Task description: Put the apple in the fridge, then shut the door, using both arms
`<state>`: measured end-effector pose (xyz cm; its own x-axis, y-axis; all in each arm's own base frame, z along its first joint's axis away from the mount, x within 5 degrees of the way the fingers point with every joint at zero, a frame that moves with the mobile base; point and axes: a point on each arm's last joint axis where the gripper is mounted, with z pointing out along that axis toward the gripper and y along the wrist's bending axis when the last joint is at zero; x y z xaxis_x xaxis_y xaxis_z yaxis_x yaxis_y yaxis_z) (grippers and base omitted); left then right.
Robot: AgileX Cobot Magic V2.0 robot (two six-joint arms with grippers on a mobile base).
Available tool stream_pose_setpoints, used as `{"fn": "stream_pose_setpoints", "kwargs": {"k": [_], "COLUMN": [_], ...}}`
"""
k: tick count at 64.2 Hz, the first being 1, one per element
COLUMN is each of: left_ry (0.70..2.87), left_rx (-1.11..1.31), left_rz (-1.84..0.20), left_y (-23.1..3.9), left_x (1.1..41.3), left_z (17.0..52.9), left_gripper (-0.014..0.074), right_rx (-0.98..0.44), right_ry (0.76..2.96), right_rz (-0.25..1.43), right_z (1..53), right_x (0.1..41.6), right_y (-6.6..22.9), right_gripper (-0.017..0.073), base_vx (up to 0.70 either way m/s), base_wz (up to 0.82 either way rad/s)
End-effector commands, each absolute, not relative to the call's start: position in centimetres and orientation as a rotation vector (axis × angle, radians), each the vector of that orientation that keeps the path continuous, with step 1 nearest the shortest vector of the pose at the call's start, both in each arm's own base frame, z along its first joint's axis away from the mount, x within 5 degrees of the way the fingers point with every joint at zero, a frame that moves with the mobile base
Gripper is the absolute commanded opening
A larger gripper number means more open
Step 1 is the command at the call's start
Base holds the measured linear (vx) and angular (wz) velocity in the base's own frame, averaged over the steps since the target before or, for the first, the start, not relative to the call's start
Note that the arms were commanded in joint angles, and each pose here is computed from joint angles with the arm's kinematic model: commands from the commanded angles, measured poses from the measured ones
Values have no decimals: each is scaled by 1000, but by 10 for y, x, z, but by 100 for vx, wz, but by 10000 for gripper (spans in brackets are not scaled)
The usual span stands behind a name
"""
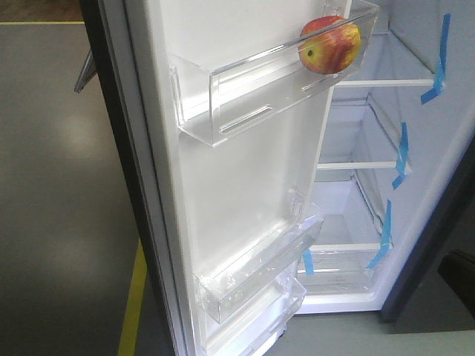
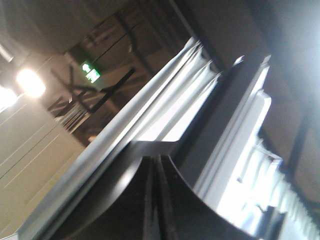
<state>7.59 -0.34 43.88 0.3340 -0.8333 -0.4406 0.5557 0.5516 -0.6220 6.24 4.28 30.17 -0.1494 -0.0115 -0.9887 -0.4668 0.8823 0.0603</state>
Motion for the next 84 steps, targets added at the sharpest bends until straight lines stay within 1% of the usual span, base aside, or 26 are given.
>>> {"fn": "stream_pose_setpoints", "kwargs": {"k": [1,9,17,30,37,43,54,62,73,75,82,84], "left_ry": [811,877,942,1050,1094,1110,1164,1221,1260,1263,1289,1292], "left_rx": [-384,-370,-337,-318,-300,-279,-200,-151,-72,-57,10,25], "left_rz": [-953,-978,-1057,-1217,-1272,-1337,-1464,-1501,-1584,-1602,-1623,-1631], "left_y": [-5,-10,-18,-31,-36,-40,-51,-57,-64,-66,-75,-79], "left_x": [104,143,185,254,285,306,336,350,359,359,356,355], "left_z": [461,472,475,470,465,462,455,451,449,450,451,450], "left_gripper": [8,56,135,323,390,410,410,410,410,410,410,410], "right_rx": [-323,-321,-321,-321,-325,-330,-340,-350,-352,-351,-350,-350], "right_ry": [1638,1638,1638,1638,1640,1642,1649,1650,1651,1651,1650,1650], "right_rz": [402,407,408,412,414,417,425,424,427,426,425,425], "right_z": [313,313,313,313,312,312,312,311,311,311,311,311], "right_x": [64,64,64,64,63,63,63,62,62,62,62,62], "right_y": [40,40,41,41,41,41,42,43,43,43,43,43], "right_gripper": [-5,-5,-5,-5,-5,-2,23,83,252,296,381,389], "base_vx": [0,0,0,0,0,0,0,0,0,0,0,0], "base_wz": [0,0,0,0,0,0,0,0,0,0,0,0]}}
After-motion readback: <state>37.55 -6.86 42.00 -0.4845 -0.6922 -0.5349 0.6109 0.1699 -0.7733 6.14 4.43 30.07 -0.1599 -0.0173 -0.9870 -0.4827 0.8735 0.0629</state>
